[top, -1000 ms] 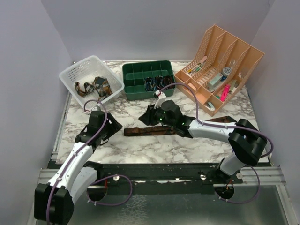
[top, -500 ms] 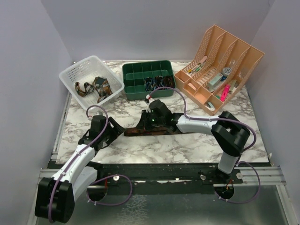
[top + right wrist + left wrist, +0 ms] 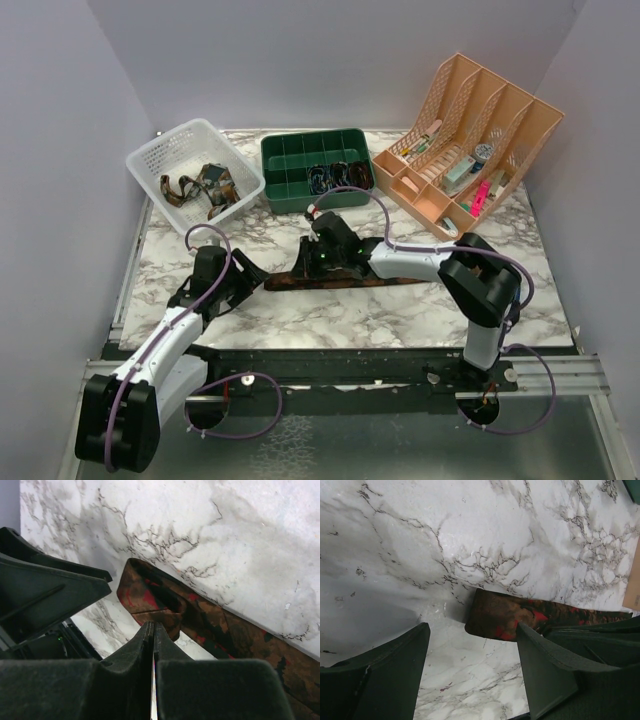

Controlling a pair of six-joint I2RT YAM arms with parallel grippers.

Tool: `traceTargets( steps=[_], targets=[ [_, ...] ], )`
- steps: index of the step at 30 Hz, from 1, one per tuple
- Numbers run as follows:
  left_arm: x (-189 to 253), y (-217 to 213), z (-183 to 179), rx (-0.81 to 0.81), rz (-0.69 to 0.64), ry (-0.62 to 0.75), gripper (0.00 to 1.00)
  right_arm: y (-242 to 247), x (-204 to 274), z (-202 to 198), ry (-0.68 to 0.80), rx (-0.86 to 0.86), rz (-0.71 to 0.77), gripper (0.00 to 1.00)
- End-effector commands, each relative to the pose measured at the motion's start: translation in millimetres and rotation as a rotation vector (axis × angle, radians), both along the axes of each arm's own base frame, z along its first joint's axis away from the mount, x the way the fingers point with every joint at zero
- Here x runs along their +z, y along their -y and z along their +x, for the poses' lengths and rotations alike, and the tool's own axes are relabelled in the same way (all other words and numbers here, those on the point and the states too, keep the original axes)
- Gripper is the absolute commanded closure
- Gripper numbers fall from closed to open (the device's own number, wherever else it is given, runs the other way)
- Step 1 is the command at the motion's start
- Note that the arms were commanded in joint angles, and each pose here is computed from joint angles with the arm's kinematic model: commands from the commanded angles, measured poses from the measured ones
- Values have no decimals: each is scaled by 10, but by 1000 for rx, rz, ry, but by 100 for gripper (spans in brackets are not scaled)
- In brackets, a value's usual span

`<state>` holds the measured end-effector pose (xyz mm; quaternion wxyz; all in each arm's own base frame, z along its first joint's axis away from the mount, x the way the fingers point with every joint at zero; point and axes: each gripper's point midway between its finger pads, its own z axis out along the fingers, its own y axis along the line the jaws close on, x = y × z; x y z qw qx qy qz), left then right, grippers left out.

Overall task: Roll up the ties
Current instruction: Roll the tie at the center of the board.

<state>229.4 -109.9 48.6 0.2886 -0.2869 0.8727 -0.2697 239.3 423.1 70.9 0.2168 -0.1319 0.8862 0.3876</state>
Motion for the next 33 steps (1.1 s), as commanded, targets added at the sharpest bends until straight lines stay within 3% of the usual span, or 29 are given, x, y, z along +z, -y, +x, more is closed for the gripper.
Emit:
traceTargets(
  steps=[1, 13, 27, 33],
  targets=[
    [63, 8, 44, -15, -1, 26, 29, 36, -218, -65, -45, 7, -60, 92],
    [121, 138, 72, -95, -48, 120, 29, 284, -553, -46, -70, -53, -199, 92],
    [26, 270, 66, -176, -97, 194, 30, 328, -605, -14, -81, -69, -222, 92],
    [-57, 265, 79, -215, -59, 204, 32, 318, -608, -3, -87, -70, -220, 92]
  ],
)
